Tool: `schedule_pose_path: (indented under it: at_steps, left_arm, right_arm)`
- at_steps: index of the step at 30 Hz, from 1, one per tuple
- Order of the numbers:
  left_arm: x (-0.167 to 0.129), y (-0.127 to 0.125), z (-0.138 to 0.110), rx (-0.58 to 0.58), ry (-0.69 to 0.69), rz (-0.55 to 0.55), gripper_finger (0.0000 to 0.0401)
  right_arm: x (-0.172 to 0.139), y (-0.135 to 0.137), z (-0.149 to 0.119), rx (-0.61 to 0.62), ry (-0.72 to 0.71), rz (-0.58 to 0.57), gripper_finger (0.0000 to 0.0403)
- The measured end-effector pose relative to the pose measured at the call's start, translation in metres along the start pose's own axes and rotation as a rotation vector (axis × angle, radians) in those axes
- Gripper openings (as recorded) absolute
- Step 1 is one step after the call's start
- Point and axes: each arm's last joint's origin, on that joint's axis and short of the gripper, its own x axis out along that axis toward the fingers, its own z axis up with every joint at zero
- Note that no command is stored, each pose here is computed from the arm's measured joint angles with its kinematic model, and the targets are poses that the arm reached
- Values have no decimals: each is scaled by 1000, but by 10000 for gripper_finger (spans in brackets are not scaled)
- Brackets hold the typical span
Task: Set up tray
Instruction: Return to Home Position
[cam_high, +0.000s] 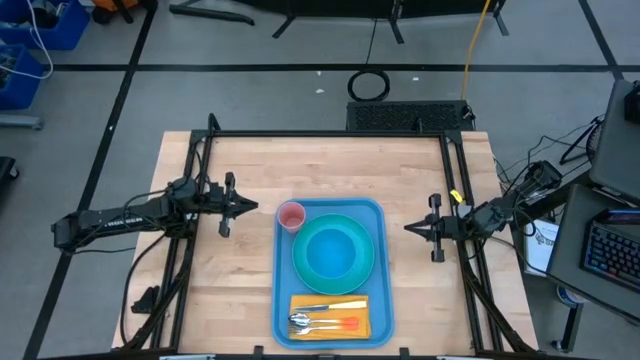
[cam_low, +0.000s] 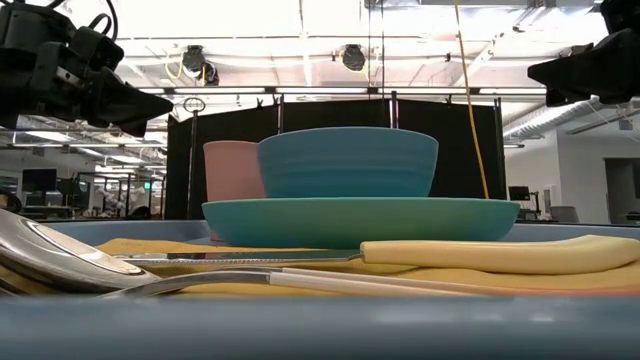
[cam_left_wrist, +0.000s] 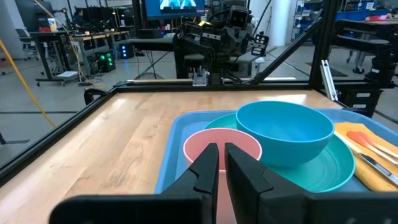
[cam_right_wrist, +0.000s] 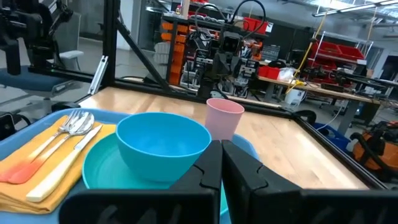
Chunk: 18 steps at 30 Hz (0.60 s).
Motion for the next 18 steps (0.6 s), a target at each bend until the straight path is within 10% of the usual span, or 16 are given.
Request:
schedule_pose_path:
  at_steps: [18]
  left_arm:
    - [0, 0, 0, 0, 0, 0, 31]
  right_arm:
    - [0, 0, 0, 6, 0, 2, 0]
